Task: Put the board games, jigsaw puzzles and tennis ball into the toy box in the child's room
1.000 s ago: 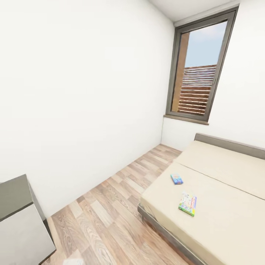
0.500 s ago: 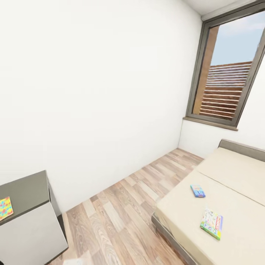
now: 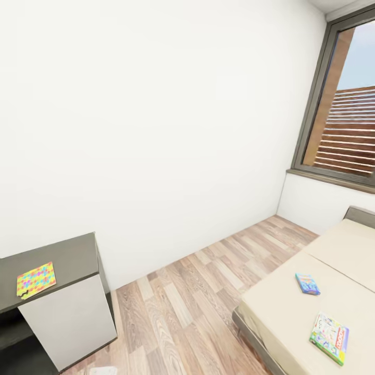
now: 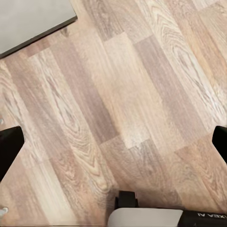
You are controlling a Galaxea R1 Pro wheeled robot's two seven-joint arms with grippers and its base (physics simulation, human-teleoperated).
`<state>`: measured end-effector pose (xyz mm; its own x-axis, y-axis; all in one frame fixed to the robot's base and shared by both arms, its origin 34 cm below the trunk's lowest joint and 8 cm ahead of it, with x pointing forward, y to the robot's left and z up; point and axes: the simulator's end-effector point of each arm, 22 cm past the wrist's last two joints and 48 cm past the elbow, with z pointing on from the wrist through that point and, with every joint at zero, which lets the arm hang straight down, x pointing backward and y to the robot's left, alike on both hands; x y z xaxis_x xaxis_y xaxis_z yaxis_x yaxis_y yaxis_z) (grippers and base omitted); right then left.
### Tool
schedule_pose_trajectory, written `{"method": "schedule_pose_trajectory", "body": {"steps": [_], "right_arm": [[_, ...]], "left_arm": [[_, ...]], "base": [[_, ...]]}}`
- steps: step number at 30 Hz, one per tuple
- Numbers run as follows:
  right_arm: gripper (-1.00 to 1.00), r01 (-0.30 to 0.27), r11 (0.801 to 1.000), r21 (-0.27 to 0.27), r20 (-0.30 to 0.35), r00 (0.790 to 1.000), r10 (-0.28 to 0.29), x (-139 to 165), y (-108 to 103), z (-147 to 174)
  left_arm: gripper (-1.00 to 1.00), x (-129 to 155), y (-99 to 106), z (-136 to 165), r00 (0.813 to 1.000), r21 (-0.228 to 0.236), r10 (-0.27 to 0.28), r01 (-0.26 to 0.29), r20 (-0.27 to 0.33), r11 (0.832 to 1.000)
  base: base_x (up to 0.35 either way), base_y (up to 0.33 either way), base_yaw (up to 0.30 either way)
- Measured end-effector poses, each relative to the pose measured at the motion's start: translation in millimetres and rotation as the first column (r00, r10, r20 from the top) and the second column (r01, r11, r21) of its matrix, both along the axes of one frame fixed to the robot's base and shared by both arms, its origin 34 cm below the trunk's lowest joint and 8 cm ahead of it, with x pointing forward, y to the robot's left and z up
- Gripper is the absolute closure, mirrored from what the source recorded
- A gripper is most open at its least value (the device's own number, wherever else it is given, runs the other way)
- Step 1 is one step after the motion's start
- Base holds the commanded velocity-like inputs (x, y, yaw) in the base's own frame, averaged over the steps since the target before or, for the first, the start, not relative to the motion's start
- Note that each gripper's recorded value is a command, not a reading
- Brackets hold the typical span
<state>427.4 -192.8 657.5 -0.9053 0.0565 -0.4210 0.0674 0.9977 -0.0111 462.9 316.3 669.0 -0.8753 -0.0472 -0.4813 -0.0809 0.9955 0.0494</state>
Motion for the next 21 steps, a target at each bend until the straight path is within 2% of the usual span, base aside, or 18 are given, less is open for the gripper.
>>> {"method": "schedule_pose_trajectory", "body": {"steps": [14,21], "right_arm": [[-1.00,0.000,1.000,0.000,0.000,1.000,0.000,-5,0,11],[-1.00,0.001,1.000,0.000,0.000,1.000,-0.001,-8,0,16]], "left_arm": [[-1.00,-6,-1,11,1.000,0.000,0.000,0.000,-0.002,1.000],[-1.00,-9,-1,16,1.000,-0.001,0.001,-0.001,-0.002,1.000]], "base": [[0.000,0.000,0.288],[0.000,0.000,0.101]]}}
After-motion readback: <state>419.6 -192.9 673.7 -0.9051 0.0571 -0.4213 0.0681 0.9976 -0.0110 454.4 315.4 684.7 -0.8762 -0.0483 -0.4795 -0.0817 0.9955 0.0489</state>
